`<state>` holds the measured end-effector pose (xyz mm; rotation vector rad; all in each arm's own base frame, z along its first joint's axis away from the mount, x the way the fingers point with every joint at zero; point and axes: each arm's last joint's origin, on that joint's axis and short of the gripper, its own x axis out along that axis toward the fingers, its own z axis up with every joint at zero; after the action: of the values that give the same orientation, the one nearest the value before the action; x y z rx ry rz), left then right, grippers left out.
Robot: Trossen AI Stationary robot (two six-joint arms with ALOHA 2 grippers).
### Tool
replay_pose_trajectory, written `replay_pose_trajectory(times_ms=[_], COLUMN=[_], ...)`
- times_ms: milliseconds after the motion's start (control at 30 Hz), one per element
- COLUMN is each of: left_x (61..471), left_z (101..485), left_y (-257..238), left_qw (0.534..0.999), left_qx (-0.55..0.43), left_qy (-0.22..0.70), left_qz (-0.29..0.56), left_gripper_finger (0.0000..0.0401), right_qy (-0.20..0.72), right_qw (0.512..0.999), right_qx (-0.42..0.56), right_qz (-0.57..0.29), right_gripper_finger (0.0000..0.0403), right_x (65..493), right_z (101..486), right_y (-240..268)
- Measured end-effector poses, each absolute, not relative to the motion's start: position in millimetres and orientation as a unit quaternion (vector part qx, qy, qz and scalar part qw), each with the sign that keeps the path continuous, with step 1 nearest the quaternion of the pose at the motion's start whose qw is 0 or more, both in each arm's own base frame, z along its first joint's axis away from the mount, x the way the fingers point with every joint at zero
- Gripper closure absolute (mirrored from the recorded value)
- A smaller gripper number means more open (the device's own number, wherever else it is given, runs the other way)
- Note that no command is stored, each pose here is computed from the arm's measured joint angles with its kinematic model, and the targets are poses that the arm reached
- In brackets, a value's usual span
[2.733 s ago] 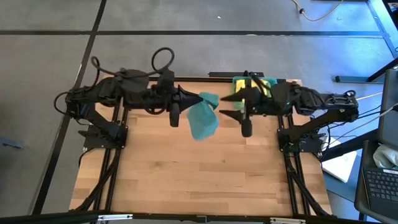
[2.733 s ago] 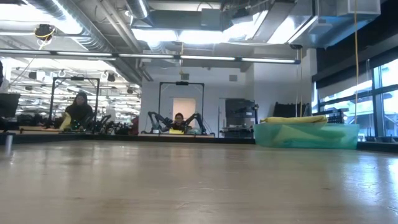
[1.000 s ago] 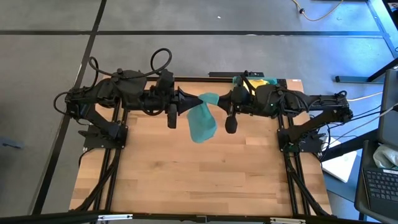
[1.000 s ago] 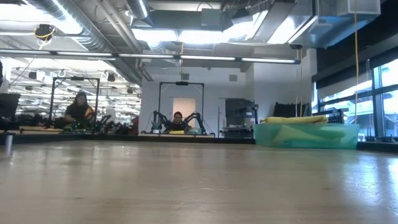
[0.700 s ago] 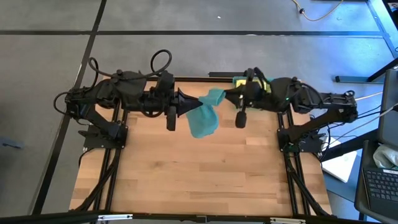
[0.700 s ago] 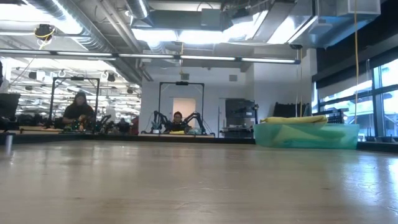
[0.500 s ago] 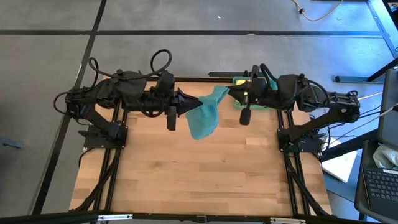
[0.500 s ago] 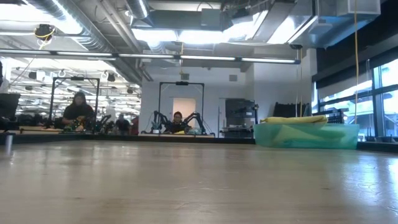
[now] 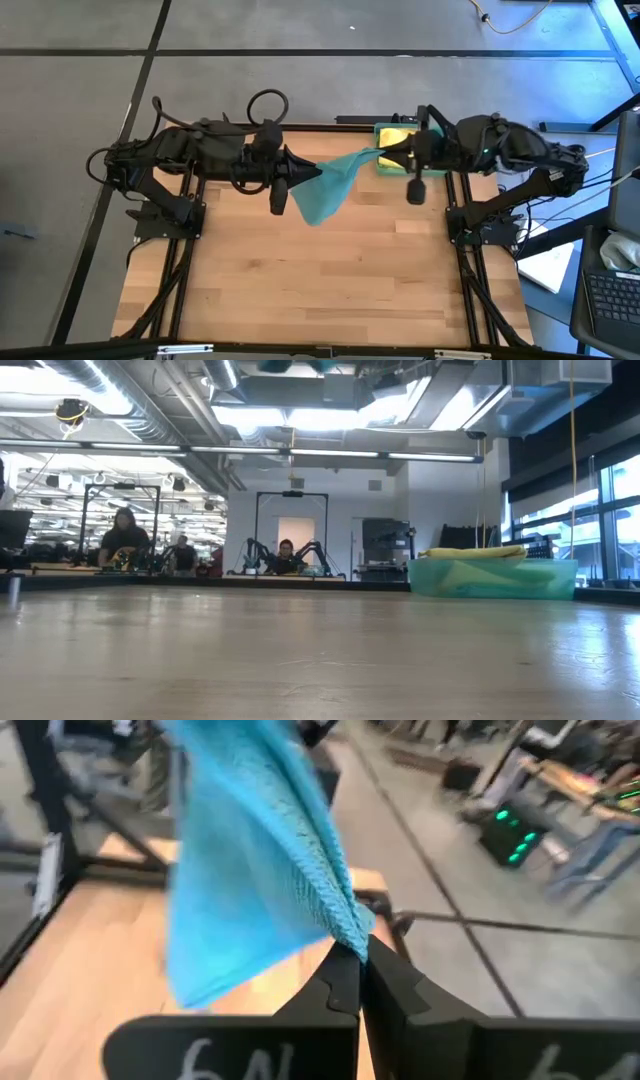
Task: Fold microfiber towels
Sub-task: Fold the blue microfiber cloth
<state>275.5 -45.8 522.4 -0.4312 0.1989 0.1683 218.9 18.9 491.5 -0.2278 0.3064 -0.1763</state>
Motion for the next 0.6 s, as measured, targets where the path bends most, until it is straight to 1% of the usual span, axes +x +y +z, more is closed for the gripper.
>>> replay_pose_trajectory(times_ms=[133,233,400,600], left_x=[274.8,274.0,280.4,300.5], left_z=[519.7,516.4,507.9,501.4], left_y=[-45.8,-45.0,-46.1,-48.5], left_qw=[0.97,0.969,0.966,0.971], left_qx=[-0.199,-0.191,-0.181,-0.162], left_qy=[0.113,0.129,0.157,0.151], left_qz=[0.085,0.089,0.096,0.087], left_gripper_finger=[0.0347,0.0333,0.0328,0.0327], right_qy=[0.161,0.159,0.167,0.211], right_qw=[0.98,0.983,0.984,0.976], right_qx=[-0.104,-0.083,-0.064,-0.051], right_qz=[-0.053,-0.025,-0.002,0.018], right_gripper_finger=[0.0401,0.0401,0.0401,0.0401], right_x=[206.6,200.8,197.5,199.1], right_z=[502.9,508.9,510.2,501.1], right_y=[19.3,20.3,21.3,22.7])
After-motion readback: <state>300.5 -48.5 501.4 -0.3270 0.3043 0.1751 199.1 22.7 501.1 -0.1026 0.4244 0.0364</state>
